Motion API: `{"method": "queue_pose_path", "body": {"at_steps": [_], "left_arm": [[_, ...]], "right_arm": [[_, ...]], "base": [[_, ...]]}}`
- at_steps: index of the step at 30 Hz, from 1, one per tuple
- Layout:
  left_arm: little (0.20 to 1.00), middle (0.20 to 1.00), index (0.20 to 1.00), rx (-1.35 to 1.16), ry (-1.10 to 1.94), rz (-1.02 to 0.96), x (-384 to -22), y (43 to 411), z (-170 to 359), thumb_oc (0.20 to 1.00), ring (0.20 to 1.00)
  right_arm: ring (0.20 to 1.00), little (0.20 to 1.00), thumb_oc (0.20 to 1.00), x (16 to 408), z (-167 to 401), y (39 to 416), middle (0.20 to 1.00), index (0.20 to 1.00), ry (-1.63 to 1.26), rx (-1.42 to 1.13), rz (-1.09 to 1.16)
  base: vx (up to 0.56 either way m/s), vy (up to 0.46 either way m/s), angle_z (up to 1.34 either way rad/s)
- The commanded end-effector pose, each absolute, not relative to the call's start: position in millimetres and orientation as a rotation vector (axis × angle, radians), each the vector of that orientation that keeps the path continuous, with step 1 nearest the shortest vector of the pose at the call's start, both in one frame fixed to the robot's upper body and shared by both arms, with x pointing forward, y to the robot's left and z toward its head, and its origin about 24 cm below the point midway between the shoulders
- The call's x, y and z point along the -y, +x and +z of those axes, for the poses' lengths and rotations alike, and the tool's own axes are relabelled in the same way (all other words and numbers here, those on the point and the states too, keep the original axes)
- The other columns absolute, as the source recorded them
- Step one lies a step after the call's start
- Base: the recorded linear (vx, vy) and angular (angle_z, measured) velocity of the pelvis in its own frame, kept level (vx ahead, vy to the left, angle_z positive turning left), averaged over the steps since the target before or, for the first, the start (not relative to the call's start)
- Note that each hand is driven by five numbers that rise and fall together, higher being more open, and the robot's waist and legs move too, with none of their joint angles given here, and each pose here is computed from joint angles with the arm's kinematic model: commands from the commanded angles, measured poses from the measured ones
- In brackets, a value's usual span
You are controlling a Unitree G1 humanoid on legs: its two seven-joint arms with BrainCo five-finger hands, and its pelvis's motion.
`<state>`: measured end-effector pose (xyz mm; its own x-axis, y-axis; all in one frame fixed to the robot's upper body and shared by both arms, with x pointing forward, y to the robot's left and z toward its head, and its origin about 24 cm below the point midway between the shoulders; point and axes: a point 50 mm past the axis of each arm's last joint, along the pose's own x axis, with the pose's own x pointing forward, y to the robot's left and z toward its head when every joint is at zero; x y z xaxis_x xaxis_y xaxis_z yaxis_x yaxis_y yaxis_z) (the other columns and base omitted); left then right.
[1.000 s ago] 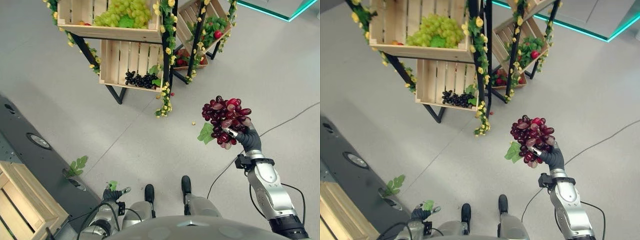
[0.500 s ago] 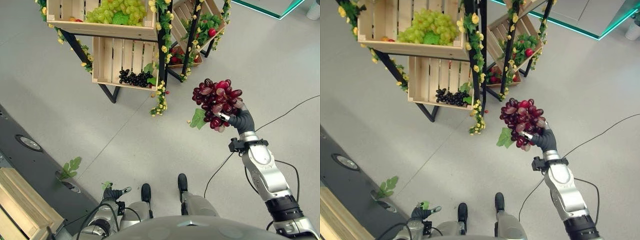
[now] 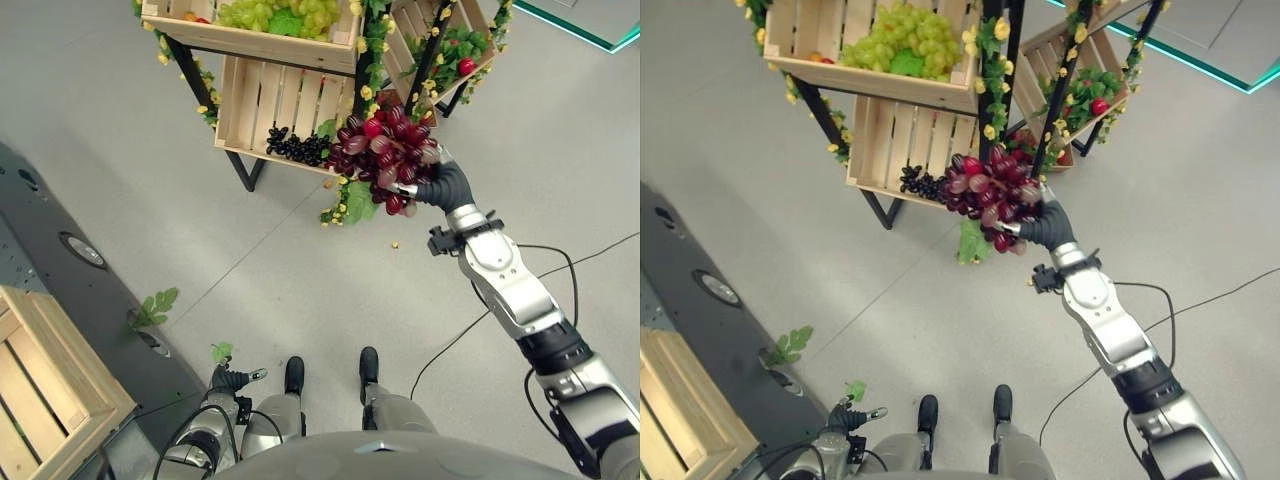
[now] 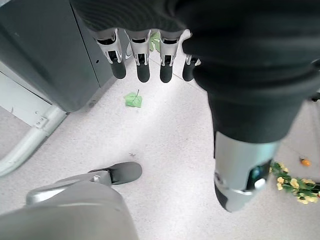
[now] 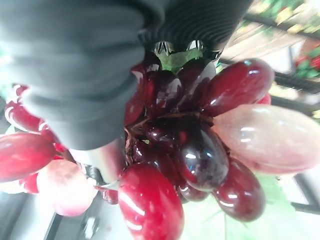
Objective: Pick up the fruits from the basket on one side to the basket on the other side
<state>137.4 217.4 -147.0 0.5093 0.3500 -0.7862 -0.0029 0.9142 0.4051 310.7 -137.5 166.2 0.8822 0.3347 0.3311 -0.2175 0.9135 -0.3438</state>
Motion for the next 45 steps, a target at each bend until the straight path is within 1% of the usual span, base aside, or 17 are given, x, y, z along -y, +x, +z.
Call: {"method": "queue_pose_path", "body": {"at_steps": [1,8,15,20,27,33,37,41,45], "left_arm": [[1.0,1.0,1.0,-1.02,0.436,0.182,-219,144,-146,1.0,1.0],[1.0,1.0,1.0,-1.015,0.426,0.193,-223,148,-144,1.0,1.0],[1.0,1.0,1.0,-1.006,0.414,0.201,-227,150,-143,1.0,1.0],[1.0,1.0,1.0,-1.012,0.396,0.224,-231,150,-142,1.0,1.0],[1.0,1.0,1.0,-1.015,0.387,0.24,-237,150,-141,1.0,1.0],[1.0,1.0,1.0,-1.006,0.382,0.249,-240,152,-140,1.0,1.0],[1.0,1.0,1.0,-1.004,0.388,0.247,-241,153,-139,1.0,1.0],[1.0,1.0,1.0,-1.0,0.387,0.246,-242,154,-138,1.0,1.0],[1.0,1.0,1.0,-0.999,0.387,0.25,-244,155,-138,1.0,1.0]], "right_arm": [[0.2,0.2,0.2,130,225,316,0.2,0.2,-0.304,0.621,0.284],[0.2,0.2,0.2,118,268,334,0.2,0.2,-0.403,0.69,0.284],[0.2,0.2,0.2,119,301,345,0.2,0.2,-0.461,0.731,0.24],[0.2,0.2,0.2,128,329,359,0.2,0.2,-0.472,0.73,0.152],[0.2,0.2,0.2,142,350,368,0.2,0.2,-0.486,0.72,0.053],[0.2,0.2,0.2,154,363,371,0.2,0.2,-0.496,0.721,-0.015],[0.2,0.2,0.2,175,375,372,0.2,0.2,-0.489,0.711,-0.096],[0.2,0.2,0.2,187,387,373,0.2,0.2,-0.475,0.705,-0.155],[0.2,0.2,0.2,193,399,371,0.2,0.2,-0.459,0.715,-0.189]], "base": [[0.0,-0.01,0.07],[0.0,-0.001,0.09],[0.01,0.009,0.1],[0.0,0.008,0.05],[0.01,0.006,0.08],[0.02,0.005,0.07],[0.02,-0.002,0.11],[0.01,0.006,0.1],[0.0,0.0,0.0]]}}
